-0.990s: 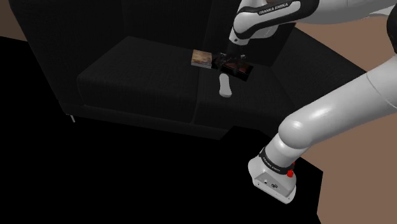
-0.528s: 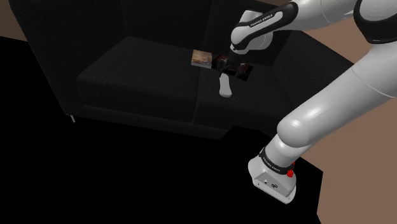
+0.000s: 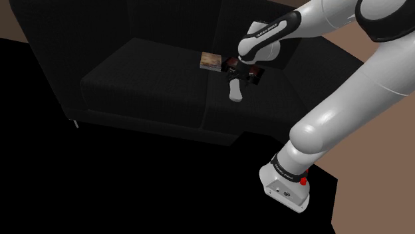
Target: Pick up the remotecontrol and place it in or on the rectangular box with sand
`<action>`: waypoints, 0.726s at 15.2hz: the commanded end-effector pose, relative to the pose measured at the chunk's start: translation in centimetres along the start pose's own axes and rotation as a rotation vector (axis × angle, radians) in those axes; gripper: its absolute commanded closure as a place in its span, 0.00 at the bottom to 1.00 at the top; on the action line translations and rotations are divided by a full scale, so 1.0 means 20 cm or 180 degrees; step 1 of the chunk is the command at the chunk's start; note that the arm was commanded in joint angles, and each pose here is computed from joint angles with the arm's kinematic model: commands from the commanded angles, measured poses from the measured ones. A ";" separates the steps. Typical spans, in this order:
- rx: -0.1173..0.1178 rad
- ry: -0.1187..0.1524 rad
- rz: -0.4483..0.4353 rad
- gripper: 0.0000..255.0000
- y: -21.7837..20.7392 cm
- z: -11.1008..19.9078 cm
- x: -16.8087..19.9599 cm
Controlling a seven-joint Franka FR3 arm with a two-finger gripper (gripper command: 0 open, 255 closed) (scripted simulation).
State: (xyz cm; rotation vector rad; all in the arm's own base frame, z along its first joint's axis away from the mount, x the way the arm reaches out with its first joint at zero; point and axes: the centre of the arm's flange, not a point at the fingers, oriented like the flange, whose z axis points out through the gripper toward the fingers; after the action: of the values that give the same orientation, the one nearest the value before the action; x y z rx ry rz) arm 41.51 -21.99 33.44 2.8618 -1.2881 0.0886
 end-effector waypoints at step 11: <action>0.0001 0.0002 0.0000 1.00 0.00 0.00 0.00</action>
State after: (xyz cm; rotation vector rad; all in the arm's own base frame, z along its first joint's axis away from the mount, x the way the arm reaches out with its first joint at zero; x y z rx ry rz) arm 41.53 -22.00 33.35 2.8616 -1.2886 0.0897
